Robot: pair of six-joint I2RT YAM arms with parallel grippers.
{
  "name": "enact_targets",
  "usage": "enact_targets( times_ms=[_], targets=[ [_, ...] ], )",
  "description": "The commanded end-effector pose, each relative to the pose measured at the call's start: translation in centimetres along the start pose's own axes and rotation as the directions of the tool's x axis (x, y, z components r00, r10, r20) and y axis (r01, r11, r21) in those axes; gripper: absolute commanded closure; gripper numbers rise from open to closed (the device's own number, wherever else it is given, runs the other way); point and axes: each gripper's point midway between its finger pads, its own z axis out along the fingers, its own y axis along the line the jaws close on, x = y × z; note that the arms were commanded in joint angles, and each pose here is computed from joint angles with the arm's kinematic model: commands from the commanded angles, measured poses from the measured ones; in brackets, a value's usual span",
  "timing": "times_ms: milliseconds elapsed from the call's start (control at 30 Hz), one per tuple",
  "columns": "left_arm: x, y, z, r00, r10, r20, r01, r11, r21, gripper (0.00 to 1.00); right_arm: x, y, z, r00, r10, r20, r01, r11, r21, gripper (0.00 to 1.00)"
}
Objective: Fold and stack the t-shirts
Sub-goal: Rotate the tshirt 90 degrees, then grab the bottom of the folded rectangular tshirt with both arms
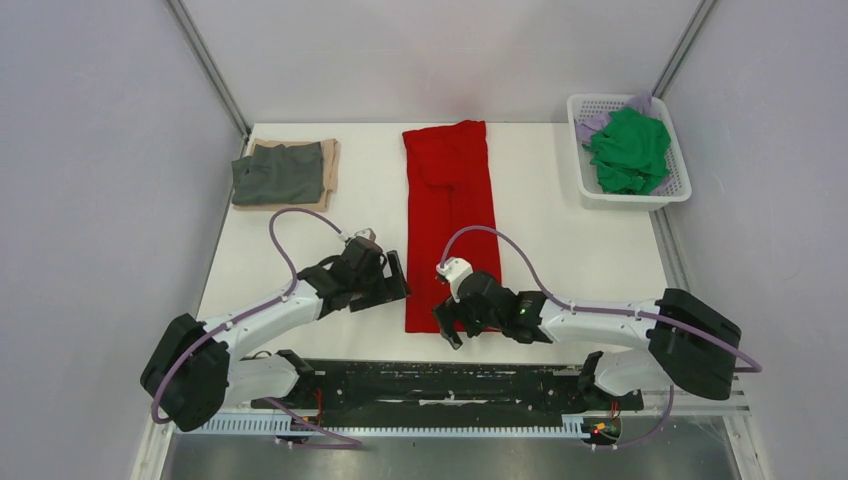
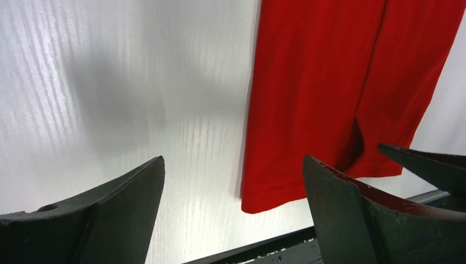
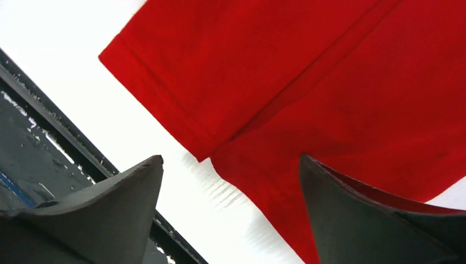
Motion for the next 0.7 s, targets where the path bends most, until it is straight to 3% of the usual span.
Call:
enact_targets(
  times_ms=[0, 167, 300, 367, 533, 667],
  targets=[
    [1.1, -1.0, -0.5, 0.999, 0.033, -0.030, -0.031, 0.998, 0.054, 0.00, -4.5, 0.9, -2.0, 0.992, -0.015, 0.129, 0.018, 1.000, -0.021, 0.02],
    [2.9, -1.6, -0.8, 0.996, 0.037, -0.081, -0.030, 0.996, 0.087, 0.00, -5.9, -1.5, -4.9, 0.966, 0.043, 0.255, -0.065, 0.995, 0.078, 0.02],
    [4.4, -1.8, -1.0, 0.993, 0.040, -0.110, -0.030, 0.995, 0.095, 0.02, -4.1, -5.5, -6.4, 0.946, 0.116, 0.303, -0.185, 0.960, 0.210, 0.02],
    [5.3, -1.7, -0.9, 0.991, 0.037, -0.130, -0.025, 0.995, 0.094, 0.06, -3.1, -6.8, -6.7, 0.938, 0.152, 0.312, -0.226, 0.949, 0.219, 0.02],
    [6.5, -0.8, -0.1, 0.989, 0.008, -0.150, 0.006, 0.996, 0.087, 0.26, -0.5, -8.7, -6.3, 0.921, 0.264, 0.287, -0.324, 0.927, 0.187, 0.02],
    [7.0, -1.5, 0.5, 0.985, -0.012, -0.172, 0.034, 0.991, 0.128, 0.34, 1.2, -9.0, -5.5, 0.918, 0.318, 0.236, -0.364, 0.912, 0.187, 0.07]
  ],
)
